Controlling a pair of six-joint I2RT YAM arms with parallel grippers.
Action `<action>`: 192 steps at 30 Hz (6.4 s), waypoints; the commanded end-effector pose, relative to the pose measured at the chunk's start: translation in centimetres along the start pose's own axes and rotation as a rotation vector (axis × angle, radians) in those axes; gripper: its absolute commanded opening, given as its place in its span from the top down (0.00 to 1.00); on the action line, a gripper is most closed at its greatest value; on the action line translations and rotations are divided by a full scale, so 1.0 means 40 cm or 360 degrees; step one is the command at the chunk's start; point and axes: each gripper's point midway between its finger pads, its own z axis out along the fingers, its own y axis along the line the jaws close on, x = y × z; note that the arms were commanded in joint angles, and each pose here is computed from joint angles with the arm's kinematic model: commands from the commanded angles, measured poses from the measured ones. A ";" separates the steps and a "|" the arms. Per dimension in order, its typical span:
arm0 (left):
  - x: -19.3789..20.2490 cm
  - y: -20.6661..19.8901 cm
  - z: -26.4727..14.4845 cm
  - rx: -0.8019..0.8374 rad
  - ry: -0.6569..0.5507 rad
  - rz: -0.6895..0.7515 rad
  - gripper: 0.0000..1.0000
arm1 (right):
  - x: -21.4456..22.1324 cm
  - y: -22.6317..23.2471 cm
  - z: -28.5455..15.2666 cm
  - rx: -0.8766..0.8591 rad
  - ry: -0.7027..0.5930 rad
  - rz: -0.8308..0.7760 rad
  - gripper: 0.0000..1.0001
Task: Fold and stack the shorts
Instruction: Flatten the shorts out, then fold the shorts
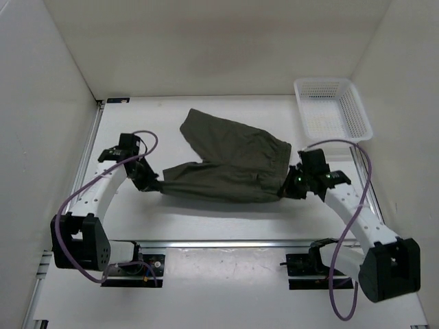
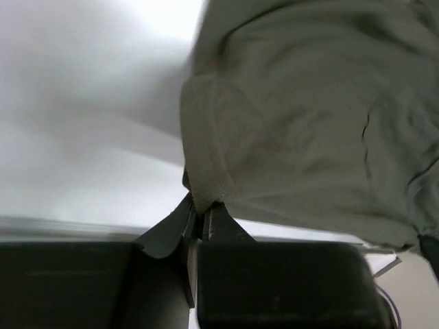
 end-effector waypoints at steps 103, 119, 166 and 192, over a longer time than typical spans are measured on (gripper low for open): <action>-0.297 -0.368 0.230 -0.0048 -0.0041 0.0453 0.90 | -0.132 -0.156 0.100 0.0555 -0.0066 0.0390 1.00; -0.173 -0.236 0.172 -0.0119 0.0069 0.0443 0.46 | -0.127 -0.155 0.087 0.0557 -0.0061 0.0376 1.00; -0.132 -0.145 0.183 -0.0437 0.0111 0.0573 0.46 | -0.132 -0.159 0.087 0.0543 -0.0114 0.0349 1.00; -0.097 -0.300 0.368 -0.0087 0.0246 0.0541 0.38 | -0.132 -0.152 0.072 0.0545 -0.0122 0.0305 1.00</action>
